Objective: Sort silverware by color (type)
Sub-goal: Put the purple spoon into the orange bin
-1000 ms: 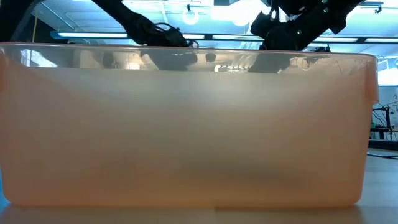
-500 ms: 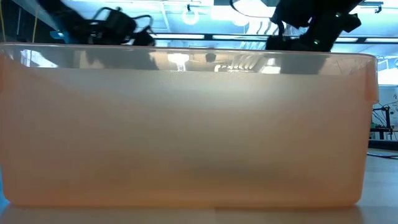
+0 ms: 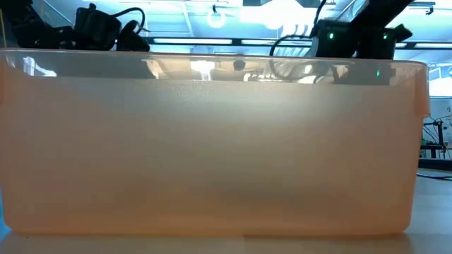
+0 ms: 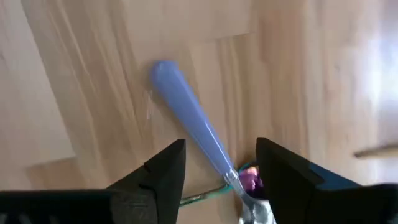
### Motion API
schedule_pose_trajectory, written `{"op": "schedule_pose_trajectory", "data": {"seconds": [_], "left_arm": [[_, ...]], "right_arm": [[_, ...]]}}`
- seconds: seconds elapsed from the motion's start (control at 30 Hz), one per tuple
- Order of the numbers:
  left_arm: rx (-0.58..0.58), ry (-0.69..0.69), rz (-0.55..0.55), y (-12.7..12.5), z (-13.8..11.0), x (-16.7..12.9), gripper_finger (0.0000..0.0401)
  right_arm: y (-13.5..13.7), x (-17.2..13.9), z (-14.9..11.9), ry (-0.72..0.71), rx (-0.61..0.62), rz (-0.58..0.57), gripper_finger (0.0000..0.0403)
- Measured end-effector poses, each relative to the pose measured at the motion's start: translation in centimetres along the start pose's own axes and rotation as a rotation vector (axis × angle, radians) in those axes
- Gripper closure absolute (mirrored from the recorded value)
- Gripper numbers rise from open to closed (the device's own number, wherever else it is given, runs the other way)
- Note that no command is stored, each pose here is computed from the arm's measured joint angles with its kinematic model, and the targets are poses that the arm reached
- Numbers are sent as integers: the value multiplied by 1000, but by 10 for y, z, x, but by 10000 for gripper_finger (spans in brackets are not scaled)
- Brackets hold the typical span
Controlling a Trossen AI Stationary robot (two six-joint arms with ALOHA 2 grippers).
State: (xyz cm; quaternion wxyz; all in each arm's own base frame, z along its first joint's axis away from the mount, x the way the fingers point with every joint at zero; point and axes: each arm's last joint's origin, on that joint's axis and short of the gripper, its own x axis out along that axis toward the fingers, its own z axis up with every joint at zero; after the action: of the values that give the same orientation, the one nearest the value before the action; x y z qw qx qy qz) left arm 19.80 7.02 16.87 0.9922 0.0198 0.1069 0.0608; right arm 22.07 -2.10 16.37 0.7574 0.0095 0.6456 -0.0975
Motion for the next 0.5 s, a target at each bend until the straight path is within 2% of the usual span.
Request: {"op": "schedule_pose_trajectory", "data": {"seconds": [0.13, 0.3, 0.5], "left_arm": [[2, 2, -9, -2, -1, 0, 401], [4, -1, -8, -2, -1, 0, 401], [4, -2, -8, -2, -1, 0, 401]], "right_arm": [[2, 17, 5, 45, -65, 23, 232], [1, 34, 9, 99, -57, 56, 253], [-3, 40, 9, 130, -46, 86, 312]]}}
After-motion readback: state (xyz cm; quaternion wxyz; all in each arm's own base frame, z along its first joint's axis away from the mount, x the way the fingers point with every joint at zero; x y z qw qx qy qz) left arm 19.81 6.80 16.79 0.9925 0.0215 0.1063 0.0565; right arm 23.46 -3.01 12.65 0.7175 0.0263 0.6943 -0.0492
